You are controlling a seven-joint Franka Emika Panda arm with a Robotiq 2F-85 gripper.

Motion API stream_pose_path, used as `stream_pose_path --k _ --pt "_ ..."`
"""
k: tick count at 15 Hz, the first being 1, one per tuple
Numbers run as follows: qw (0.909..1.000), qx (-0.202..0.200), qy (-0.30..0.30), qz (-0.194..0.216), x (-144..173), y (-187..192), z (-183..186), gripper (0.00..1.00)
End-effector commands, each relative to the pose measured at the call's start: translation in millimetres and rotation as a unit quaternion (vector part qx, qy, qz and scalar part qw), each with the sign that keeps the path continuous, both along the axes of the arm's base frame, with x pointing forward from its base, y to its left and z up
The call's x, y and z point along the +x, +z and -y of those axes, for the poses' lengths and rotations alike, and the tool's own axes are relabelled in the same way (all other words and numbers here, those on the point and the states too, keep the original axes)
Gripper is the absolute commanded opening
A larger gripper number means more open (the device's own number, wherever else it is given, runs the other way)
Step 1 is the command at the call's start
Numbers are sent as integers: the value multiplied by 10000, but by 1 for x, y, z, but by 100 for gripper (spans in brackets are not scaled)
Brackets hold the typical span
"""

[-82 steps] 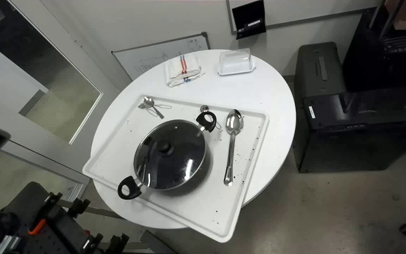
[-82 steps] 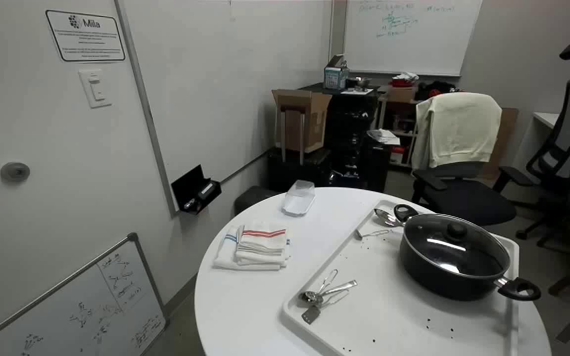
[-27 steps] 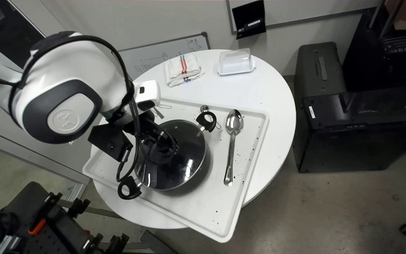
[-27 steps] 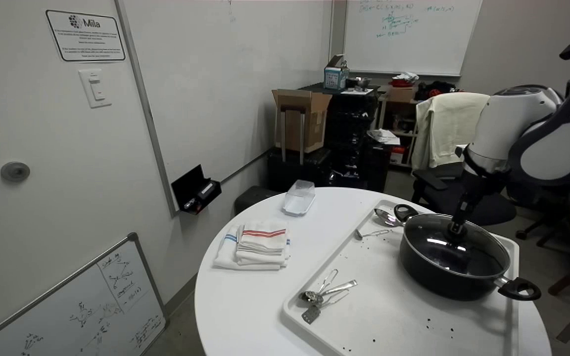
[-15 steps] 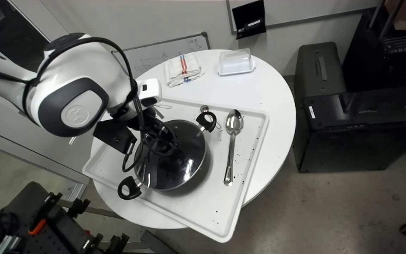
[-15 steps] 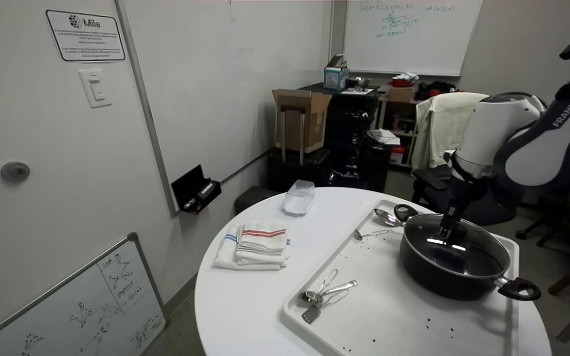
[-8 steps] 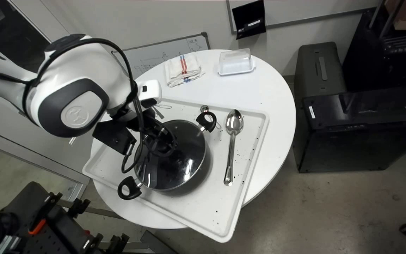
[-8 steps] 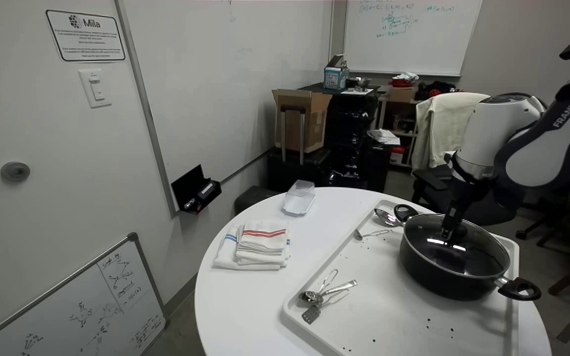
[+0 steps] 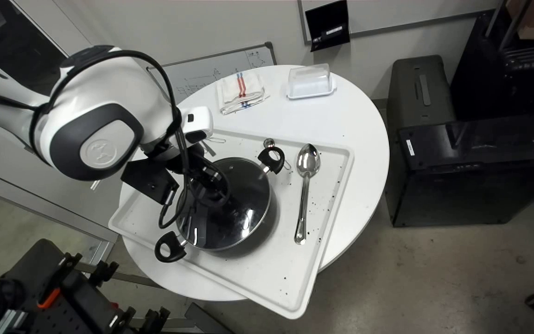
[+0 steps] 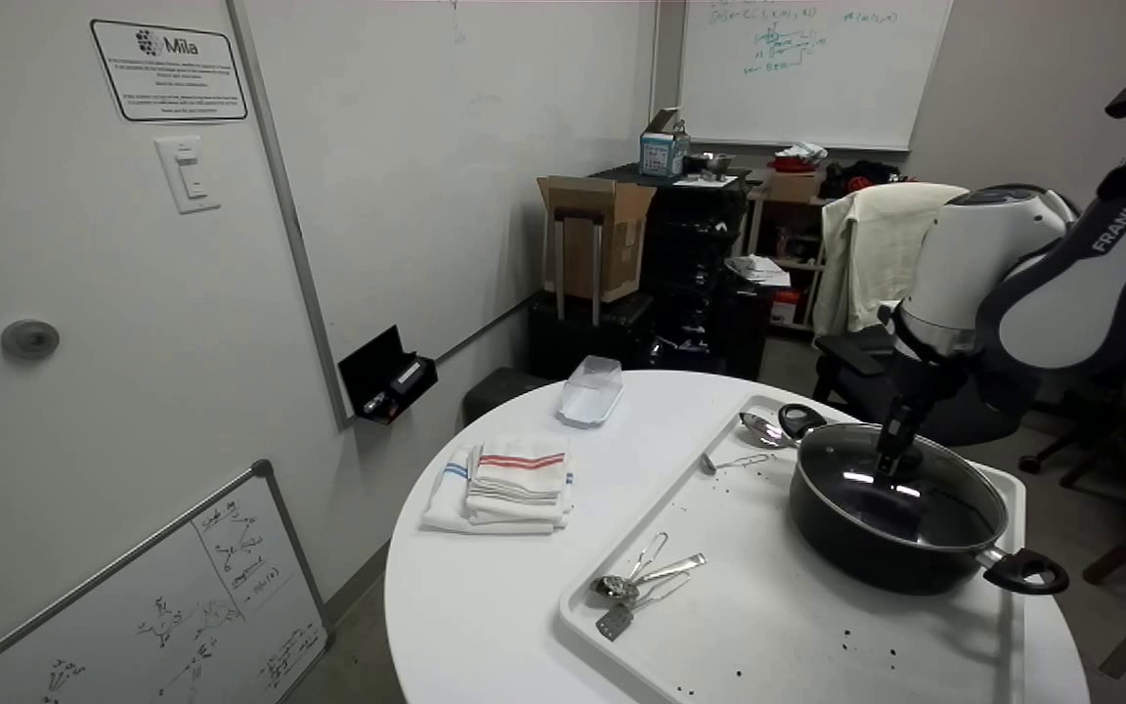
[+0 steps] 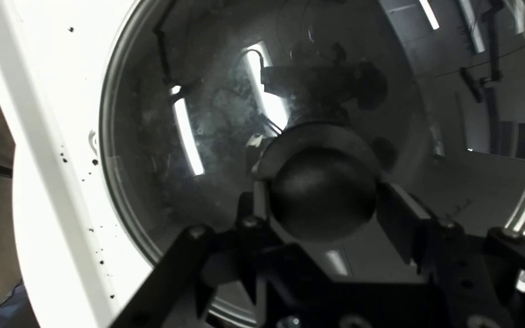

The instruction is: Remove the glass lid from the black pot and put it on the white tray

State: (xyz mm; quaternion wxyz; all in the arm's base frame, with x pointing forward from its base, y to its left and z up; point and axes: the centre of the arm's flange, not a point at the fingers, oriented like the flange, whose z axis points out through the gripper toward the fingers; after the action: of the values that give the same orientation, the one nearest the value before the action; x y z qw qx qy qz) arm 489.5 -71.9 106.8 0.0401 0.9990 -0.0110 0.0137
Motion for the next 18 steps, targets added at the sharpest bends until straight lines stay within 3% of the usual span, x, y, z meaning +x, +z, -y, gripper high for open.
stream_pose_path --k 1,4,18 --pt "10000 -12 -77 -42 2 3 -3 32" --pt "10000 -12 -86 -47 2 6 -3 25" --pt "10000 30 8 -43 -13 53 -5 25"
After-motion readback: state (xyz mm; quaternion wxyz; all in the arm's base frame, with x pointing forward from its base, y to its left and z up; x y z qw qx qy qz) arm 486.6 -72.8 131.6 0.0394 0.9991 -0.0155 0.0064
